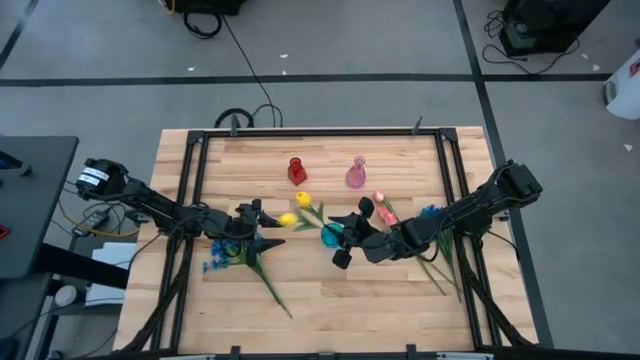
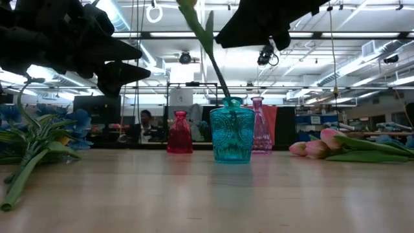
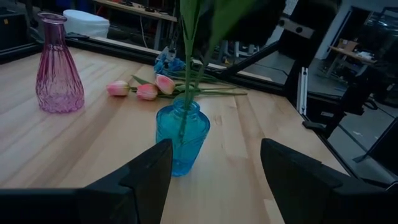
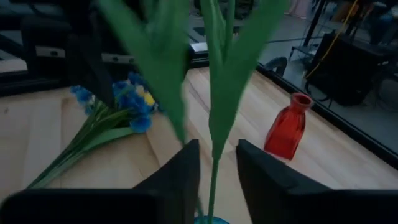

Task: Sort flowers into vase by color
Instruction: Put the middle right blue flowers into the pink vase

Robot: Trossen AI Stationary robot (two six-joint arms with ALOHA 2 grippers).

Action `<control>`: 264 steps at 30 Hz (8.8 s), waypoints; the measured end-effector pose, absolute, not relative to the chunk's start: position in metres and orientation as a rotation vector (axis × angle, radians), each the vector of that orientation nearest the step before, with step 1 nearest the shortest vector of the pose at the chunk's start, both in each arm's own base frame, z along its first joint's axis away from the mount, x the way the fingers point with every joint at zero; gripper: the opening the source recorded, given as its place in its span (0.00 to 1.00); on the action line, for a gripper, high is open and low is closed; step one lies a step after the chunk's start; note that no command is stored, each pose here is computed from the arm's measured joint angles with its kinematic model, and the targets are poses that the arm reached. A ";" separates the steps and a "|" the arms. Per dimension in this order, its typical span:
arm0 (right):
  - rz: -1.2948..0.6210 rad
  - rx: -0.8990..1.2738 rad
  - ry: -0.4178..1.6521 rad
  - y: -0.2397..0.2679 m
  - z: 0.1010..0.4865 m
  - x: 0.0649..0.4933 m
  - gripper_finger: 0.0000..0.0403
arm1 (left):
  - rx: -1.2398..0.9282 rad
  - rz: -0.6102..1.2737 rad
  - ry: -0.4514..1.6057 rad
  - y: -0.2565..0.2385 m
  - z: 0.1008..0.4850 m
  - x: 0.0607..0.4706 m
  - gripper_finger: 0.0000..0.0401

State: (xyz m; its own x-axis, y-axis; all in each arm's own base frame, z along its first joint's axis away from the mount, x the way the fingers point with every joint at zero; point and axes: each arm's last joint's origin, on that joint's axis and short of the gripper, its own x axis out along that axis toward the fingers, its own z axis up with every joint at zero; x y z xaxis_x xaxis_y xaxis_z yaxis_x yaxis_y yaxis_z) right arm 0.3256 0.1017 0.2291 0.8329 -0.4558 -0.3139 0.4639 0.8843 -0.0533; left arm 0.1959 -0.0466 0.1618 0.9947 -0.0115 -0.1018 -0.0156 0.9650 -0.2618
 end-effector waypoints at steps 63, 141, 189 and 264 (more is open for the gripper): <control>-0.458 0.115 0.473 0.087 0.201 0.239 0.50 | -0.068 -0.249 0.650 -0.102 0.203 0.189 0.62; -0.467 0.149 0.394 0.080 0.210 0.245 0.50 | 0.593 -0.268 1.098 -0.095 0.211 0.206 0.12; -0.310 0.062 0.241 -0.061 0.236 0.270 0.50 | 0.615 0.243 0.821 0.104 0.265 0.256 0.12; -0.308 -0.285 0.216 -0.049 0.253 0.278 0.04 | 0.539 0.110 0.558 0.102 0.274 0.273 0.12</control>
State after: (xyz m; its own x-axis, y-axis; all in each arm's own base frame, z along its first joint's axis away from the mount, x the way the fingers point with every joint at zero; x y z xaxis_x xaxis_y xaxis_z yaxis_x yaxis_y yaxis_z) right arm 0.2778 -0.0495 0.2533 0.9307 -0.3267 -0.1648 0.2663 0.9136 -0.3073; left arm 0.2729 0.1016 0.2738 0.8463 0.2419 -0.4747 0.0439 0.8563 0.5146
